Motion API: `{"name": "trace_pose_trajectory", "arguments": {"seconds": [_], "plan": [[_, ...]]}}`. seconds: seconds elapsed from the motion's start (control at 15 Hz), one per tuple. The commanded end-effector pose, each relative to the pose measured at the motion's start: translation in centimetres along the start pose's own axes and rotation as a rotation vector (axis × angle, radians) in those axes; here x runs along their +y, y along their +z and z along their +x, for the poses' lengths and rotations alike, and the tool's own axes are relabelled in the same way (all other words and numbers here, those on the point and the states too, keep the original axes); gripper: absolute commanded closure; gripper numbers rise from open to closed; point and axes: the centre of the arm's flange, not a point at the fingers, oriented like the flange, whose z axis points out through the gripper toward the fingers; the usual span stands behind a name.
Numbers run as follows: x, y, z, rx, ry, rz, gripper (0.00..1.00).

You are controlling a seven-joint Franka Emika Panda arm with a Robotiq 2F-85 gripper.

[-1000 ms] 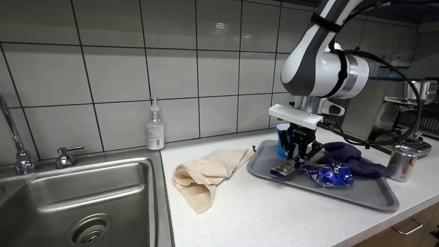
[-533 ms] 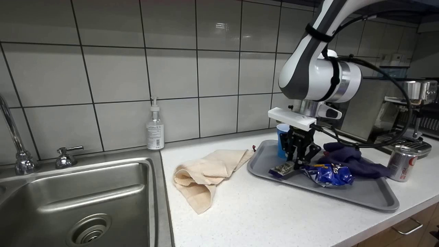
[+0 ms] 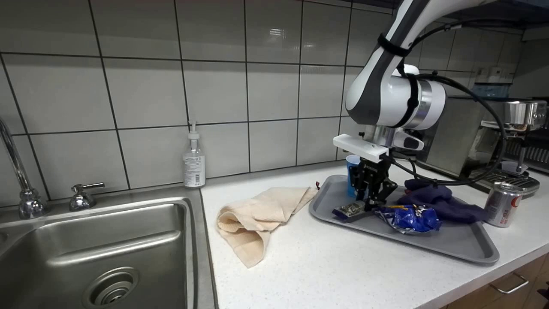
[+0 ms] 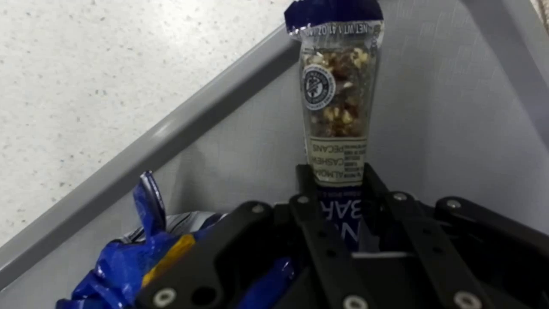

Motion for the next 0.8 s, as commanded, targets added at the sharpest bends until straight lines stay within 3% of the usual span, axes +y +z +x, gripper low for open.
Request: {"name": "trace_pose_trajectory", "arguments": {"seconds": [0.0, 0.33, 0.73], "plan": [[-0.8, -0.4, 0.2, -0.021, 0.037, -0.005, 0.38], [-0.5, -1.6, -0.3, -0.017, -0.002, 0.011, 0.01], [0.1, -3.6, -2.1, -0.025, -0.079, 0.036, 0.0]]}}
